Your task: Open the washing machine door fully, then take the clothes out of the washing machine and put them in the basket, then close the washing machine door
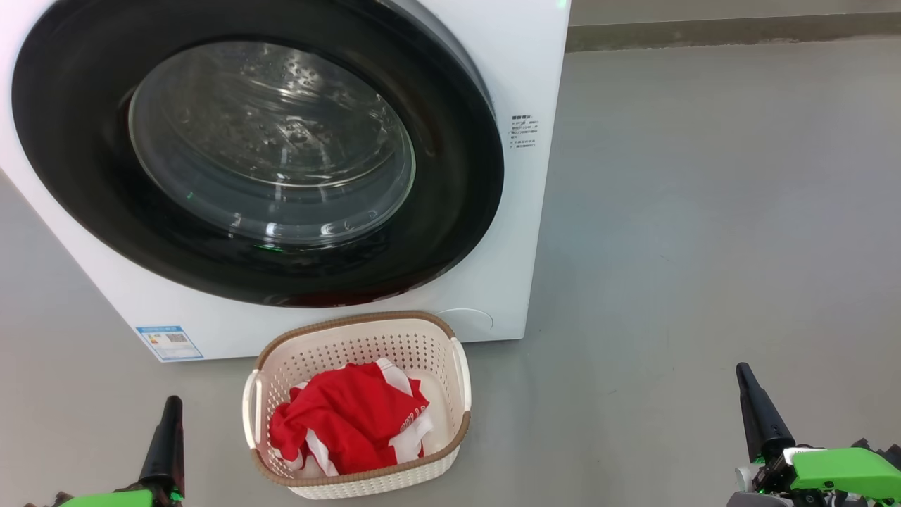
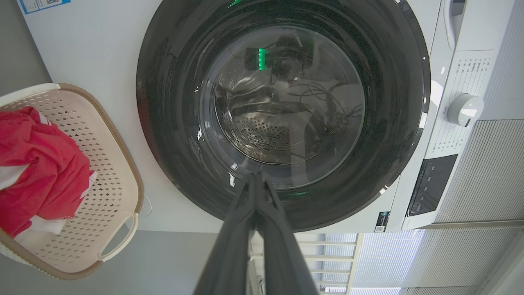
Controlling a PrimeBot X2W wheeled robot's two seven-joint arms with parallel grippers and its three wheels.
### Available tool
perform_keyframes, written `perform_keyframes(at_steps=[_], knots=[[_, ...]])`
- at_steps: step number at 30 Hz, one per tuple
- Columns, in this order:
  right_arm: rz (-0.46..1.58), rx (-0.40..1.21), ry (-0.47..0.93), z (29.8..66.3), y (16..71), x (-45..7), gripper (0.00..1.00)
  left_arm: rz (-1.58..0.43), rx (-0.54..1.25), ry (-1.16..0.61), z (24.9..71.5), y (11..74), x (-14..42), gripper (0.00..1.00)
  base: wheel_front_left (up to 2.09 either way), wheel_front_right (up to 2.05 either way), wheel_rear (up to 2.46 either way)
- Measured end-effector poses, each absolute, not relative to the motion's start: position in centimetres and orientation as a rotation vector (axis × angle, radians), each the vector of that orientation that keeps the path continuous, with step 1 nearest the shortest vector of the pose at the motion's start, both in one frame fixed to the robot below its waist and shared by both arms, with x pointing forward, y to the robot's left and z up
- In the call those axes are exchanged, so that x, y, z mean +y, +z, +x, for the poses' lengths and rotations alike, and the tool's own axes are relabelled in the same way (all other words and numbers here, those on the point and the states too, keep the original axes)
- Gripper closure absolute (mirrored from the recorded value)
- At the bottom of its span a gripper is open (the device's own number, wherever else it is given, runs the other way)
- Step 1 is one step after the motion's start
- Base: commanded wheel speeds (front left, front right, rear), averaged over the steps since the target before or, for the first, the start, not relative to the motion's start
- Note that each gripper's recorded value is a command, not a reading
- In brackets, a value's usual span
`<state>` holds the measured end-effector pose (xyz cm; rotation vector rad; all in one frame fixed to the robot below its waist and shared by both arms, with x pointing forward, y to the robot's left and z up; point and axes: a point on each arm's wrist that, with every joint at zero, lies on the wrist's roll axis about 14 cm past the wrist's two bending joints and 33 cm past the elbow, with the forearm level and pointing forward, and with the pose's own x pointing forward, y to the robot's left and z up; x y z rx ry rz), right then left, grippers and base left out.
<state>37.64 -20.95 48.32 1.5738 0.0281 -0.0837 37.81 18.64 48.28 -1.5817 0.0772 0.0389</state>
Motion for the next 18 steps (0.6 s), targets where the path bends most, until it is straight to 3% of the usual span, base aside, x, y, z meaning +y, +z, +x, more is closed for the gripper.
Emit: perform_keyframes(at_steps=[18], knots=[[1.574, 0.028, -0.084, 37.64, 48.32, -20.94, 1.00, -1.582, 0.077, 0.039, 37.81, 48.28, 18.64, 1.00, 0.00, 0.00, 0.00]])
